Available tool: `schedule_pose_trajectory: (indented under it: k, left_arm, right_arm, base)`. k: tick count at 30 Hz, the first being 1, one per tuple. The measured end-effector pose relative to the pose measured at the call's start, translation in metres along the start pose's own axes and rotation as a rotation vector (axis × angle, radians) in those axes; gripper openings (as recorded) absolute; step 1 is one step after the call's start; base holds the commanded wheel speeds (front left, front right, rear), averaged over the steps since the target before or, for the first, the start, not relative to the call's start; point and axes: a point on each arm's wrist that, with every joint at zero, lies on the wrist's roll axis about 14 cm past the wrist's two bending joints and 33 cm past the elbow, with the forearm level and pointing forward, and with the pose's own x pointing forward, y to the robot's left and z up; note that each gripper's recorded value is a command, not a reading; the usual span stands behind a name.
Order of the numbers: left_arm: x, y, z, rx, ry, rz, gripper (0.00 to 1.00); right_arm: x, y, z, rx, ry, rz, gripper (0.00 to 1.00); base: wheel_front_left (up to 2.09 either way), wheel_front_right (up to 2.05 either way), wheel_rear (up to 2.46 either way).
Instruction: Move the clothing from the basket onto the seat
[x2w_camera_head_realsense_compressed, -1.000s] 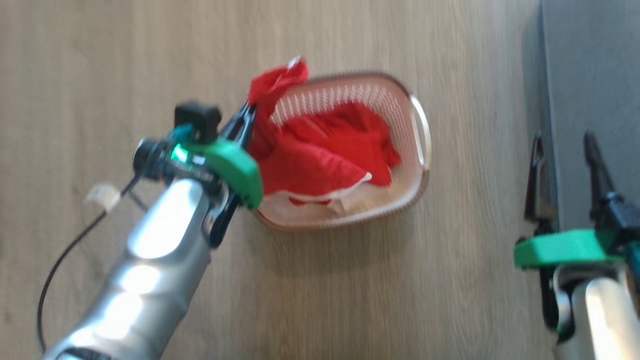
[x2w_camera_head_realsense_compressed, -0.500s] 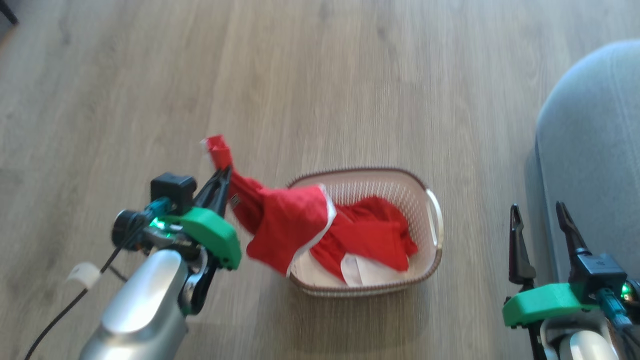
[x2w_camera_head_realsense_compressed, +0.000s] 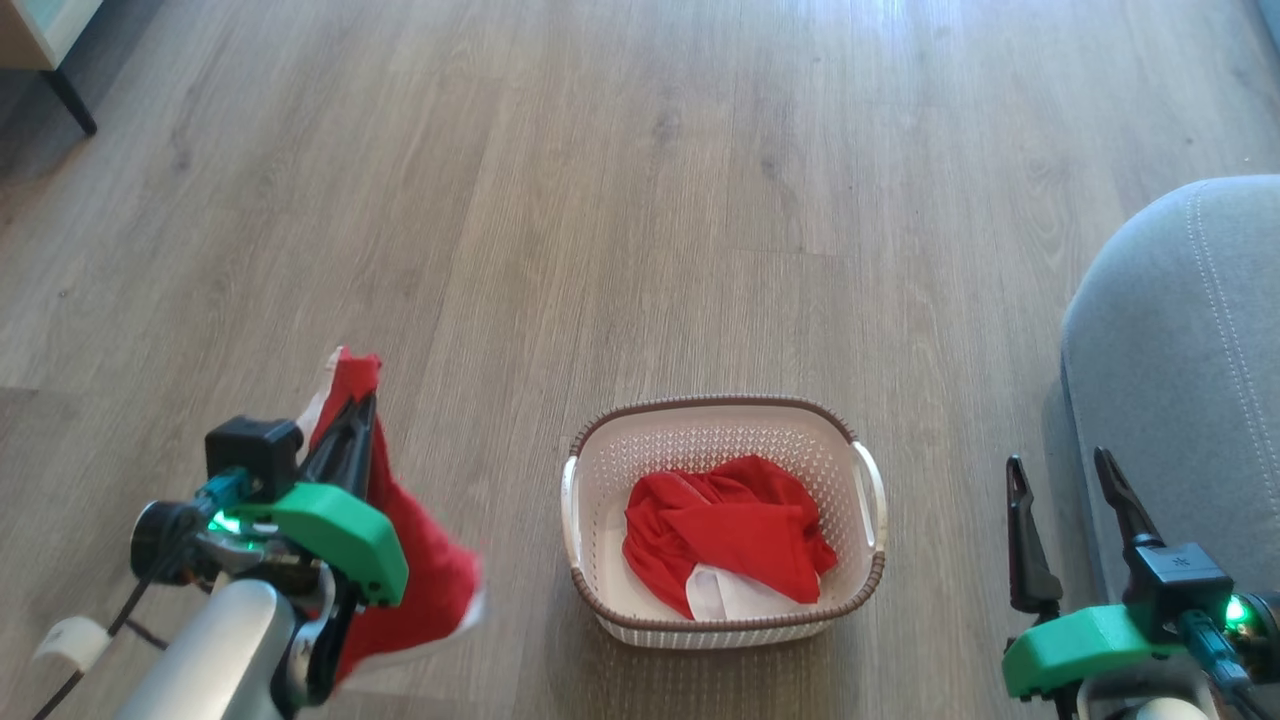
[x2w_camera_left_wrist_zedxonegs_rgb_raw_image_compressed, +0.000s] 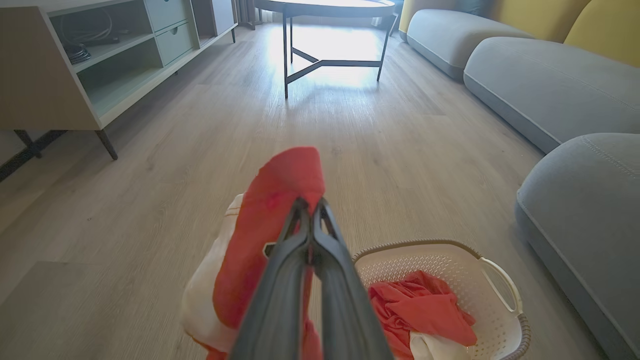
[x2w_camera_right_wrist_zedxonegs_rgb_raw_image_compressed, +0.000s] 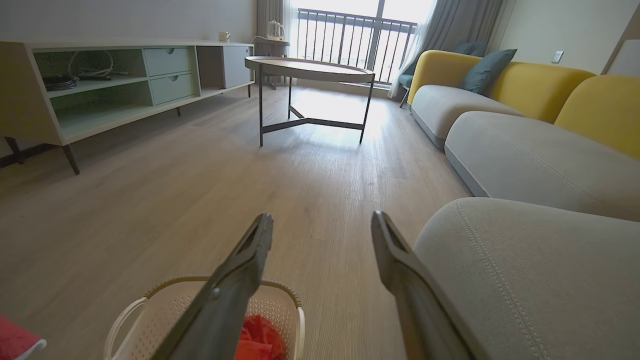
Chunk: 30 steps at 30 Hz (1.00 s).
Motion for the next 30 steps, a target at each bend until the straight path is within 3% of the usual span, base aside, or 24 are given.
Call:
schedule_pose_trajectory:
  k: [16, 30]
  left_arm:
    - [-0.012, 0.027, 0.011, 0.057, -0.018, 0.04, 0.0]
    - [-0.004, -0.017, 0.047, 0.052, -0.092, -0.081, 0.0]
  right_arm:
    - [0.005, 0.028, -0.007, -0.025, 0.025, 0.13, 1.0]
    - [0.023, 0.182, 0.02, -0.039, -0.067, 0.669, 1.0]
  base:
    - [0.0, 0.0, 0.0]
    - [0.0, 0.0, 0.0]
